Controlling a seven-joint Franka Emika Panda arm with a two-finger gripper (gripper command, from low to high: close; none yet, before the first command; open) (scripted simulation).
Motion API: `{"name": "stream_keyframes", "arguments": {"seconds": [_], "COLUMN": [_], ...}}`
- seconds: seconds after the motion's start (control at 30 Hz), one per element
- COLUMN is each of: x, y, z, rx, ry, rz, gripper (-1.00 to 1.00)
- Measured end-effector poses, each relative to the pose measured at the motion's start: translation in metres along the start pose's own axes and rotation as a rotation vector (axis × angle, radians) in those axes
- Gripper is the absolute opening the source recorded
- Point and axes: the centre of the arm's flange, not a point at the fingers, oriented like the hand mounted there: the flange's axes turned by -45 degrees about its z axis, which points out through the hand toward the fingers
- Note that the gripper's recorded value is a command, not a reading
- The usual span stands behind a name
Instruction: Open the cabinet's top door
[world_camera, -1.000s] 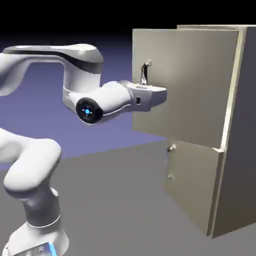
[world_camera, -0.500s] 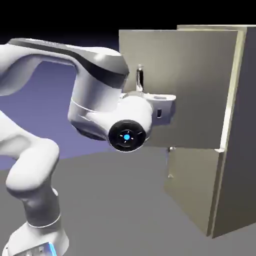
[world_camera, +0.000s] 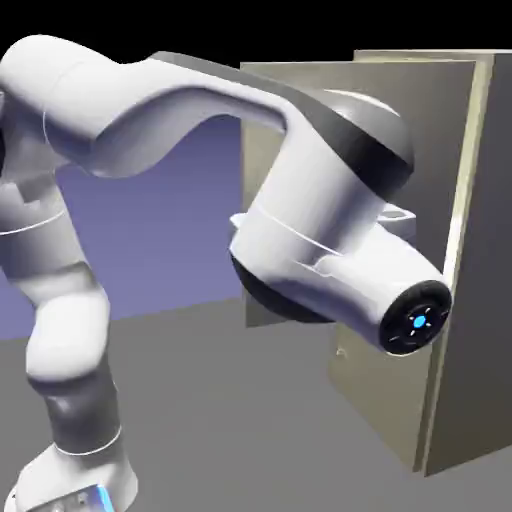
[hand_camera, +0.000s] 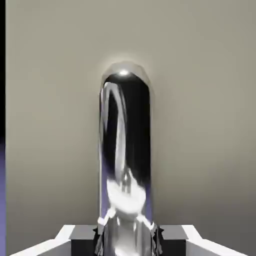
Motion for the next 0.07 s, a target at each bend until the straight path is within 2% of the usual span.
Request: {"name": "stream_keyframes", "arguments": {"seconds": [0.03, 0.07], "x": [0.0, 0.0], "y": [0.0025, 0.0043], "z": [-0.0044, -0.0073], "rx": [0.017, 0.029], "ry": [0.0, 0.0], "rz": [0.0, 0.0], "gripper": [-1.0, 1.0]}}
